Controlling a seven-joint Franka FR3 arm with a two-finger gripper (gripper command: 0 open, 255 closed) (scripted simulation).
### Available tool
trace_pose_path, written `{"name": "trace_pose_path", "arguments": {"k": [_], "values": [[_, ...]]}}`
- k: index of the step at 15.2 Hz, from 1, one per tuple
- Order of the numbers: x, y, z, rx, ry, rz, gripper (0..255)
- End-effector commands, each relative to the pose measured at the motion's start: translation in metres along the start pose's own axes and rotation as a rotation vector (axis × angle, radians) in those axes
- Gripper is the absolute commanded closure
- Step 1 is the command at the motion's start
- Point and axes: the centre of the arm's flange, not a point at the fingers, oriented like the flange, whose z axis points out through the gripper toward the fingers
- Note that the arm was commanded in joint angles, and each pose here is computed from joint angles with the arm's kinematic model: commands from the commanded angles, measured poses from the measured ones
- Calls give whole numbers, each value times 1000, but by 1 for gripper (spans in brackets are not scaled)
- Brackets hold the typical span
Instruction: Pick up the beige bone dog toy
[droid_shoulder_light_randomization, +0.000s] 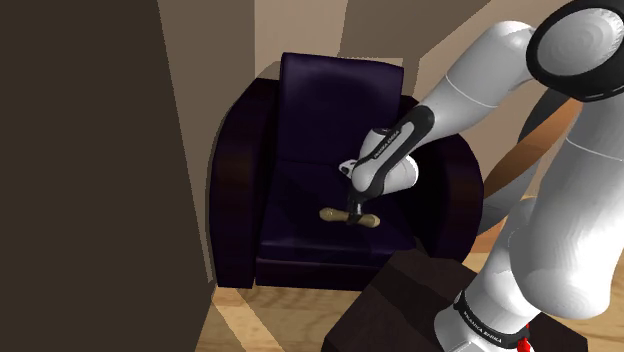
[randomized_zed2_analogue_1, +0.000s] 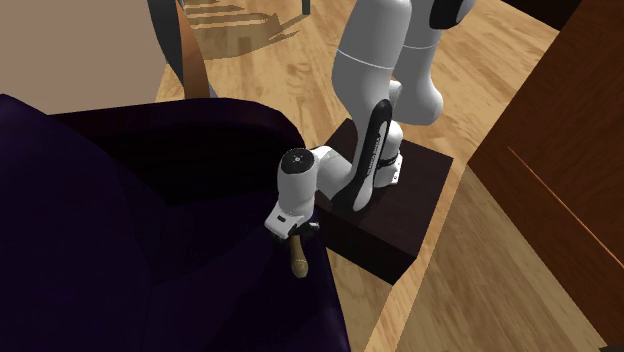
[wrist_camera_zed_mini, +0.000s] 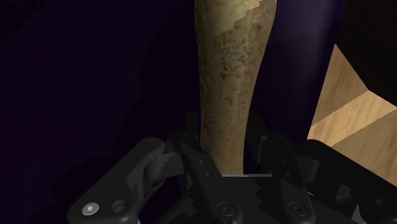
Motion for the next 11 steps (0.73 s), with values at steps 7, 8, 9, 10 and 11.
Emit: {"name": "trace_pose_path", "arguments": {"k": [7, 8, 9, 10, 11], "values": [[3, 4, -41, 0, -1, 0, 255], [3, 4, -47, 0, -1, 0, 255], [4, 4, -52, 0, -1, 0, 255], [4, 5, -57, 0, -1, 0, 255], [5, 5, -62, 0, -1, 0, 255]]}}
